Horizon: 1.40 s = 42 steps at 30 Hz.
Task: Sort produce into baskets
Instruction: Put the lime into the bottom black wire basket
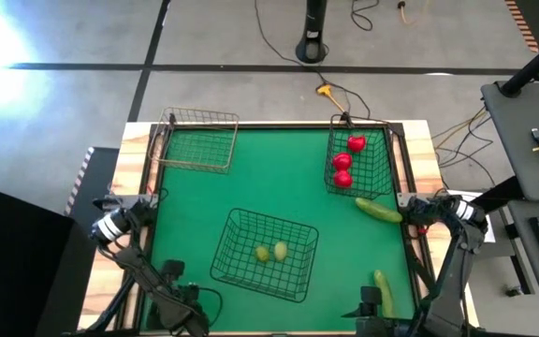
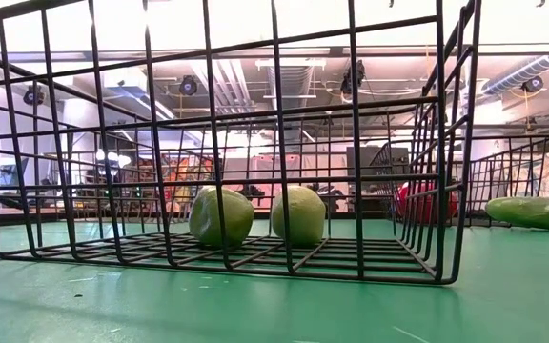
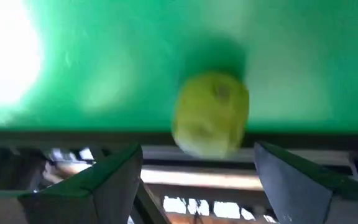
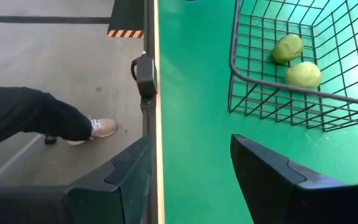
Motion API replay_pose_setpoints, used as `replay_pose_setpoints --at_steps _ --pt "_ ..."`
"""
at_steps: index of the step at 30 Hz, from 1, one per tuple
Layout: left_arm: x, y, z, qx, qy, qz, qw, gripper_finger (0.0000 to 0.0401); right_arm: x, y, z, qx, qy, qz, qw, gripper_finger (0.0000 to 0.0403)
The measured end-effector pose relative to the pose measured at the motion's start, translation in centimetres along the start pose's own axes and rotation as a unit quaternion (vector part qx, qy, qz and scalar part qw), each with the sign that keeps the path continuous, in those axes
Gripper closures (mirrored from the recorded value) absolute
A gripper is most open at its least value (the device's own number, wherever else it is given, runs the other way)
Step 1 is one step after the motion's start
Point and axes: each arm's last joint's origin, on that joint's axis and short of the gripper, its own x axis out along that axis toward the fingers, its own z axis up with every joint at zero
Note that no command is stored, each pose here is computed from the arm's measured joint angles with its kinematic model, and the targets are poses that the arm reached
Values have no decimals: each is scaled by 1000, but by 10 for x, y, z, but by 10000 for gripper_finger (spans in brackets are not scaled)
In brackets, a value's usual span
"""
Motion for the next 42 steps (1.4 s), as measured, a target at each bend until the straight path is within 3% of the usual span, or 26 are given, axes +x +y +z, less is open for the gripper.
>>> replay_pose_setpoints --at_steps 6,16,19,25,28,32,37,40,42 --pt "7 -1 1 31 -16 18 999 113 -4 4 -8 1 2 5 1000 197" --pt "21 0 9 33 -37 3 999 119 2 3 -33 13 17 -10 1000 197" --pt "23 0 9 34 -34 0 999 146 4 3 -38 14 19 -14 1000 197" --pt "23 -2 10 28 -33 -16 999 261 7 2 -43 10 23 -19 1000 197" --pt "19 -2 11 -7 -15 -48 999 271 7 2 -43 13 23 -19 999 197" --pt "-5 -10 11 -32 -38 -84 995 272 7 2 -43 13 22 -18 999 197" --pt "-63 -26 1 -58 -146 -107 982 272 7 2 -43 15 22 -18 999 197" --pt "-107 -32 -10 -90 -267 -111 953 272 7 2 -43 18 22 -19 999 197" --pt "-136 -33 -20 -111 -363 -99 920 272 7 2 -43 18 22 -18 999 197"
